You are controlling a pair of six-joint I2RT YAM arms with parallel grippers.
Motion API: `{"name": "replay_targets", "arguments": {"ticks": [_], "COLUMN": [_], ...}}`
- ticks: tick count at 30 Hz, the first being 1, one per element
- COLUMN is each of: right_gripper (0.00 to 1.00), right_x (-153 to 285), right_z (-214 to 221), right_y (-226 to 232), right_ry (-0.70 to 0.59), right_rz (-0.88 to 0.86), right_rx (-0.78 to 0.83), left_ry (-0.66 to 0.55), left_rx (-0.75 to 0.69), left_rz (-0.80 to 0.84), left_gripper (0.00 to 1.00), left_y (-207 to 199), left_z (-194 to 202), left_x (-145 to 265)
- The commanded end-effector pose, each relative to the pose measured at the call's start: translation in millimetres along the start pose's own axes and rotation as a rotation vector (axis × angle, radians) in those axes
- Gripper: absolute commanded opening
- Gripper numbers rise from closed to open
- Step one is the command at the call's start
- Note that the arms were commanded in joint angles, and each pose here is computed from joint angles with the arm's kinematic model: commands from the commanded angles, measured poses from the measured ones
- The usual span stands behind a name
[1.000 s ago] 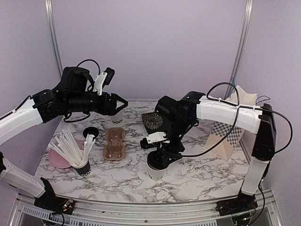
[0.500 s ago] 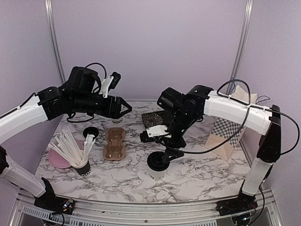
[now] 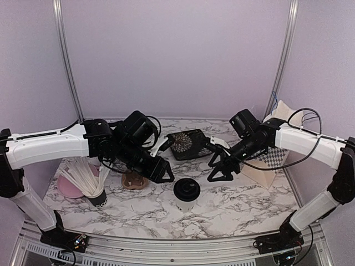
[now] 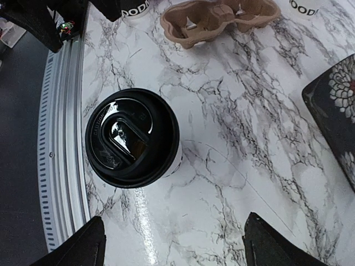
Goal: Pack the takeout coffee
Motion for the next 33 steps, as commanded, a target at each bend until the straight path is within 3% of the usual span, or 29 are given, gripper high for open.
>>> {"name": "replay_targets", "arguments": {"ticks": [1, 5, 13, 19, 33], "right_gripper": [0.79, 0.75, 0.8, 0.76, 0.61], "right_x": [-24, -38, -46, -53, -72], "right_z": [5, 9, 4, 1, 11], "right_y": [0, 0, 2, -5, -12], "right_ry": [-0.099, -0.134, -0.179, -0.181, -0.155], "right_rz": [-0.098, -0.175, -0.285, -0.318, -0.372], "right_rx": [-0.146, -0.201, -0.221, -0.232, -0.288], "left_ry": [0.103, 0.106, 0.092, 0.096, 0.142], "left_rx": [0.019, 0.03, 0.049, 0.045, 0.072], "left_rz": [0.003, 0.022, 0.056, 0.066, -0.002], "left_gripper": [0.57, 0.58, 0.6, 0.6, 0.41], "left_y": [2, 2, -2, -8, 12], "left_z": [25, 27, 20, 11, 17], "left_x": [-16, -27, -44, -56, -81]}}
Point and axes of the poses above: each gripper's point midway between its finger pads, its own x axis back along the fingers, its own y axis along the line the jaws close on, z = x × y, the point moved 5 cm from there along x, back along the fingers, and after that the axes turned 15 degrees about x, right-handed, at the moved point
